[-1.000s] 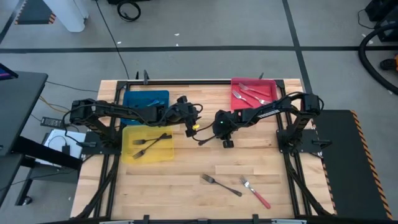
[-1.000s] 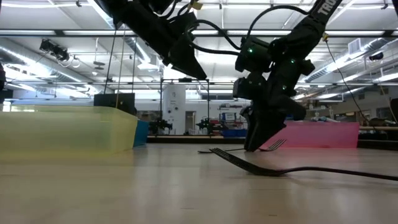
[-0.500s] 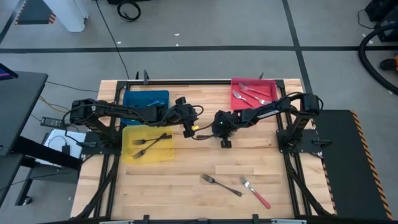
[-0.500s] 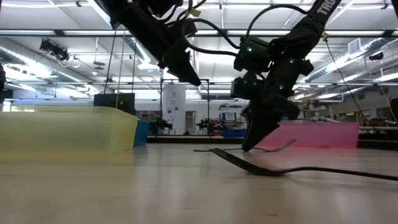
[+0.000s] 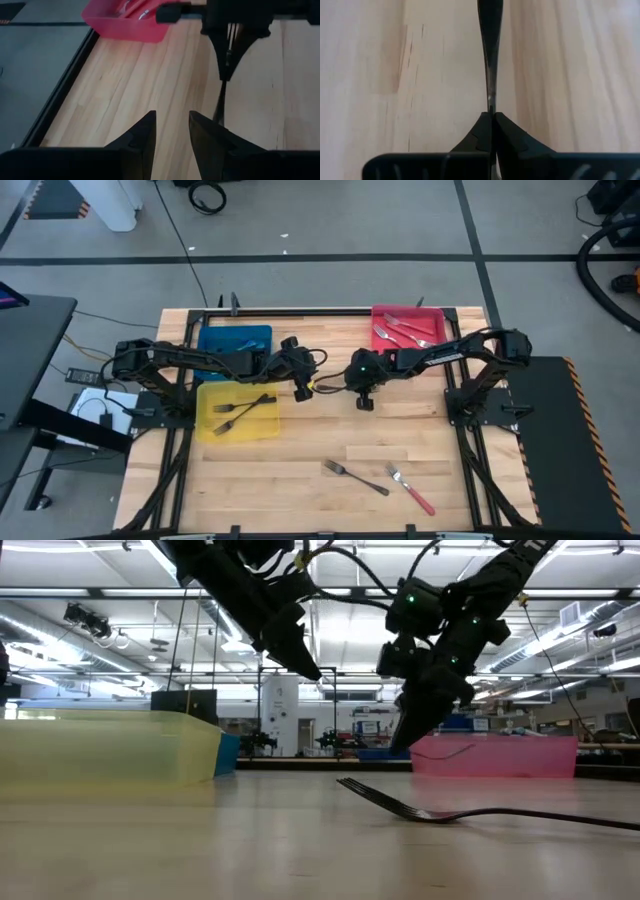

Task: Sort silverware by color (type)
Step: Put the black fork into the yellow bin

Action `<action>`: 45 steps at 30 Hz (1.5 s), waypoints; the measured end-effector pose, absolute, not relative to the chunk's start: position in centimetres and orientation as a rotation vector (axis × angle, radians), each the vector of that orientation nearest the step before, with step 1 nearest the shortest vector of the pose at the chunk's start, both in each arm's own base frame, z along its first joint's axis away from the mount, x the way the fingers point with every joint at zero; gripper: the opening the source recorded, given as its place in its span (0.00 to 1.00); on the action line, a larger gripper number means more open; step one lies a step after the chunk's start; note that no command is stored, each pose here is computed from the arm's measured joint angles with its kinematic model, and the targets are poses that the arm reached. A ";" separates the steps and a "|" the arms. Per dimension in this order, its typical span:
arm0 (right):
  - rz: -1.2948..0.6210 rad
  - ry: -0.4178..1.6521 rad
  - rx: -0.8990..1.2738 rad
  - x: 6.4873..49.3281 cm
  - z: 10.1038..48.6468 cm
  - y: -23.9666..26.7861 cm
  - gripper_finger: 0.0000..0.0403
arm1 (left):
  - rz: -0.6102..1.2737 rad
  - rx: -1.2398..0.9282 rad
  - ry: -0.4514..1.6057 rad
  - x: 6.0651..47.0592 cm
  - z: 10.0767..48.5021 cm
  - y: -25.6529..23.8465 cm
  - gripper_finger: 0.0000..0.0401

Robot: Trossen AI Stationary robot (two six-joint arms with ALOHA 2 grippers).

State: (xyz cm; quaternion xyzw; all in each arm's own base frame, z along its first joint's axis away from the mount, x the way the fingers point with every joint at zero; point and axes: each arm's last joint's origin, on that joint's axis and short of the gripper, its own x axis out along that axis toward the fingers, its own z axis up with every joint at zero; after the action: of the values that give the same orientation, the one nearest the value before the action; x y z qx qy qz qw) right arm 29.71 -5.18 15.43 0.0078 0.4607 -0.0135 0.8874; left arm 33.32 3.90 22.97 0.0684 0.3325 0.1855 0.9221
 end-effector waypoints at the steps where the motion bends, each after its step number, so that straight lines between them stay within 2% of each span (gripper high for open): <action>1: -0.032 0.950 0.018 29.7 15.7 -5.2 0.02 | 0.382 0.137 0.689 33.3 22.9 3.9 0.30; 9: -0.140 0.892 -0.035 28.5 18.6 -5.3 0.02 | 0.393 0.102 0.775 32.7 22.2 3.8 0.30; 23: -0.442 0.705 -0.168 24.9 25.1 -5.5 0.02 | 0.417 0.036 0.624 33.5 23.2 3.9 0.30; 28: -0.481 0.619 -0.179 23.8 27.0 -5.4 0.02 | 0.427 -0.003 0.540 33.9 23.9 4.0 0.30; 39: -0.482 0.438 -0.257 23.4 29.5 -5.2 0.02 | 0.487 -0.124 0.204 34.9 26.5 6.0 0.30; 45: -0.531 0.408 -0.296 23.5 30.0 -5.4 0.02 | 0.534 -0.186 0.168 34.7 26.6 7.5 0.30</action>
State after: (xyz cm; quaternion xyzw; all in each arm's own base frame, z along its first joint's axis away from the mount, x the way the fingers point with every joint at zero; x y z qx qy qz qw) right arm 23.49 -5.35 29.95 -0.1445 0.1994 -0.2598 0.9337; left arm 34.74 7.51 26.59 -0.0915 0.0827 0.2633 0.9568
